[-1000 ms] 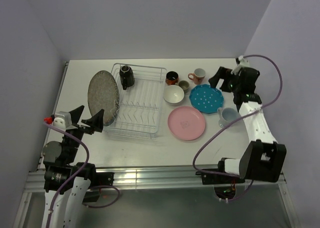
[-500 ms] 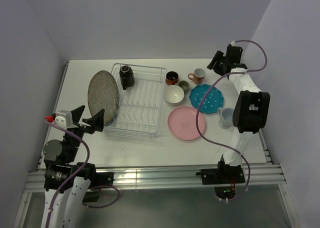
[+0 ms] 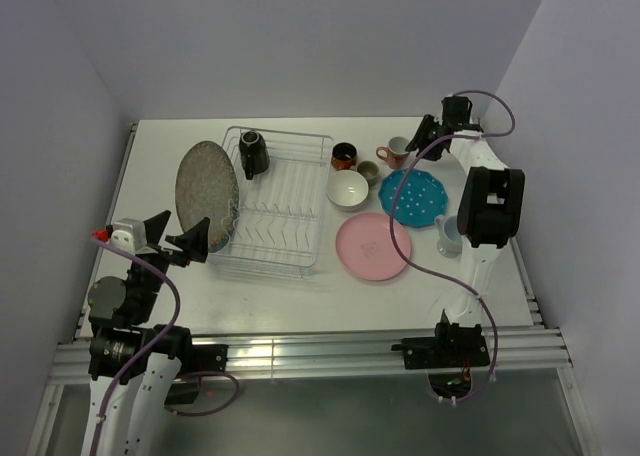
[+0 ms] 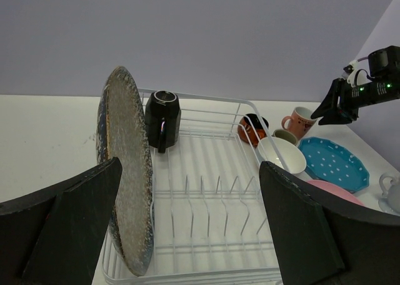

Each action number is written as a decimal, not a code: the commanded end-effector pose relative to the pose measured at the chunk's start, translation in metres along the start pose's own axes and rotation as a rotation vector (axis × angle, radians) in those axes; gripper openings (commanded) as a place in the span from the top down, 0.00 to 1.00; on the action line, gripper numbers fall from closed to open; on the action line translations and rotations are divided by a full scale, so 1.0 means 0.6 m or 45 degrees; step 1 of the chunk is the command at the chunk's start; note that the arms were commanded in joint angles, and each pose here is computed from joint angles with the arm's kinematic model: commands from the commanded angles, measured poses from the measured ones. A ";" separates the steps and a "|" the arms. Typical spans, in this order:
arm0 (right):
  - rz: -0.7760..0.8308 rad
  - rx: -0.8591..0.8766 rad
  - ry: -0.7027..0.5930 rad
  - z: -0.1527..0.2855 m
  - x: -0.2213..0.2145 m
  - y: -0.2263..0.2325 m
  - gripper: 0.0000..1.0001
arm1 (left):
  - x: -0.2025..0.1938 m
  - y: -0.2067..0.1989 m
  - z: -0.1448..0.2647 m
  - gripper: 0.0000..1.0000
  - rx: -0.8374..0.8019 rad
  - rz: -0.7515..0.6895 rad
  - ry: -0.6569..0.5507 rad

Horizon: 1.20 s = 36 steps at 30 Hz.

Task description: Load the mixed dishes into the dish rack

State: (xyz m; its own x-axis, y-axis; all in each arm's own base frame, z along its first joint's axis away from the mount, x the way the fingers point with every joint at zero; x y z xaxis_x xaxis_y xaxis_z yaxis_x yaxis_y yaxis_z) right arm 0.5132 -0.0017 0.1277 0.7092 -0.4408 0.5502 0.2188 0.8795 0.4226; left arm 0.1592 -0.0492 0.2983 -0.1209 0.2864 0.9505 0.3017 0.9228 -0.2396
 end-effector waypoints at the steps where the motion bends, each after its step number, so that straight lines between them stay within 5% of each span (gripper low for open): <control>1: 0.040 0.041 -0.015 -0.001 0.015 0.021 0.52 | 0.009 0.001 -0.005 0.01 0.009 -0.007 -0.025; 11: 0.022 -0.001 0.027 -0.027 0.002 0.009 0.63 | 0.009 -0.014 -0.006 0.01 -0.087 -0.017 -0.025; 17: 0.012 0.057 0.015 -0.015 0.010 0.014 0.84 | 0.007 -0.037 -0.003 0.01 -0.230 -0.023 -0.014; 25: 0.007 0.187 -0.062 0.039 0.033 0.015 1.00 | 0.013 -0.062 0.002 0.01 -0.368 -0.005 -0.018; 31: 0.109 0.414 -0.192 0.148 0.053 0.035 1.00 | 0.071 -0.100 -0.009 0.05 -0.455 0.186 0.036; 36: 0.282 0.501 -0.379 0.241 0.038 0.058 1.00 | 0.076 -0.136 -0.057 0.09 -0.576 0.527 0.289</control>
State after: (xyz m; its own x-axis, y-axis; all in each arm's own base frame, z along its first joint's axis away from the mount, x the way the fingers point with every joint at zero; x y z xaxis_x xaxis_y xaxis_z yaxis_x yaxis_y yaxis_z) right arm 0.4487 -0.0230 0.1845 0.6564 -0.4327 0.6179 0.0406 0.8382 0.5439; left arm 0.1657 -0.1020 0.3483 0.1291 0.4187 0.8989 0.5958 0.6918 -0.4078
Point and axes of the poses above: each gripper's point midway between its finger pads, its own z axis back along the fingers, its own y axis along the line the jaws close on, x = y × z, the point moved 5 cm from there along z, back along the fingers, and after that the axes turned 1 degree about z, right-handed, at the moved point
